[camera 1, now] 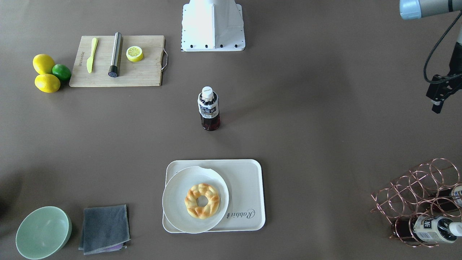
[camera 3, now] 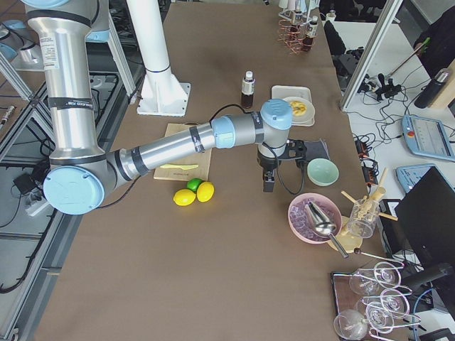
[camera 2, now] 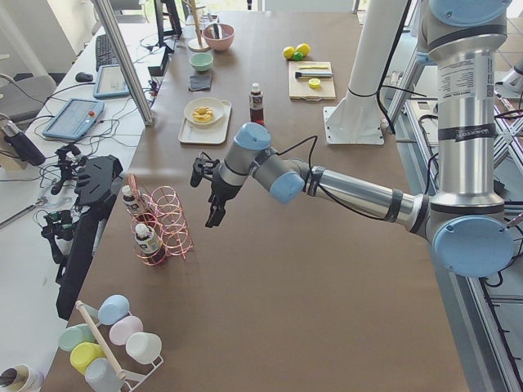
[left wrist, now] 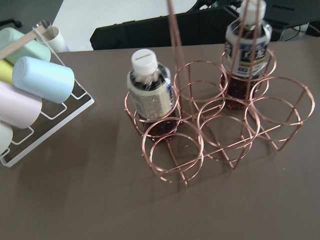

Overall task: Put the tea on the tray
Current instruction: 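Open the left gripper and withdraw it back toward the rack, then reach the right gripper across to the tea bottle and grasp it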

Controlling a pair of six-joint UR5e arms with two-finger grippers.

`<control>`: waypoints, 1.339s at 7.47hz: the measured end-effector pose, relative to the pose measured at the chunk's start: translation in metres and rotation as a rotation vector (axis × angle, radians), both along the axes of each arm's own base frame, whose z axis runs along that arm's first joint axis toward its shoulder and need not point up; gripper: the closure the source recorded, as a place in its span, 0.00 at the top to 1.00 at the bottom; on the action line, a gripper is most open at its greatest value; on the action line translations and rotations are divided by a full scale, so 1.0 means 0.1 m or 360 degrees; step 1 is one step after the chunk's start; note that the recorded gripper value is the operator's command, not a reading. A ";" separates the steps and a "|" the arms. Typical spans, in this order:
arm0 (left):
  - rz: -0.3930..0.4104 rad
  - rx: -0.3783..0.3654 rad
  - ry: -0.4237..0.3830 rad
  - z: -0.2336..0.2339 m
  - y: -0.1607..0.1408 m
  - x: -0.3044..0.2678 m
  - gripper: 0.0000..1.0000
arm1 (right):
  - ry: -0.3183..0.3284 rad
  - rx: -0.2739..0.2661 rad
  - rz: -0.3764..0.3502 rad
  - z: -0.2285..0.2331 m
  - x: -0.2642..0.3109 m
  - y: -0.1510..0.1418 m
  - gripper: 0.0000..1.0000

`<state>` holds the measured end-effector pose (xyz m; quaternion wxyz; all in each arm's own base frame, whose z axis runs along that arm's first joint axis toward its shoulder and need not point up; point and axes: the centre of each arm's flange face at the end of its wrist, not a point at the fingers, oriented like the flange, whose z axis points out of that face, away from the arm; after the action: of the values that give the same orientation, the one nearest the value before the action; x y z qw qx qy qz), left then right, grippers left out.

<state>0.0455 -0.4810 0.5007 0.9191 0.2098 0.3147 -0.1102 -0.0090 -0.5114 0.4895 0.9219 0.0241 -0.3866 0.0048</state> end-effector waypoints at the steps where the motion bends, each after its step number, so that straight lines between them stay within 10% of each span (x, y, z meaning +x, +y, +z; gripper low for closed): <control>1: 0.0083 -0.0025 0.0033 0.35 0.01 -0.44 0.98 | -0.0024 0.0013 -0.0011 -0.27 -0.26 -0.07 1.00; 5: 0.0215 -0.0031 0.0082 0.95 0.13 -1.07 0.98 | -0.0213 0.0027 -0.0038 -1.94 -1.81 -0.26 1.00; 10: 0.0251 -0.0132 0.0113 1.15 0.16 -1.05 0.98 | -0.0321 -0.0021 -0.0032 -3.18 -3.09 0.16 1.00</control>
<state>-0.0597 -0.4648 0.6157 0.9212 0.1421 0.3577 -0.0577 -0.3182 -0.4953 0.1711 0.8785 0.0136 -0.4776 0.0005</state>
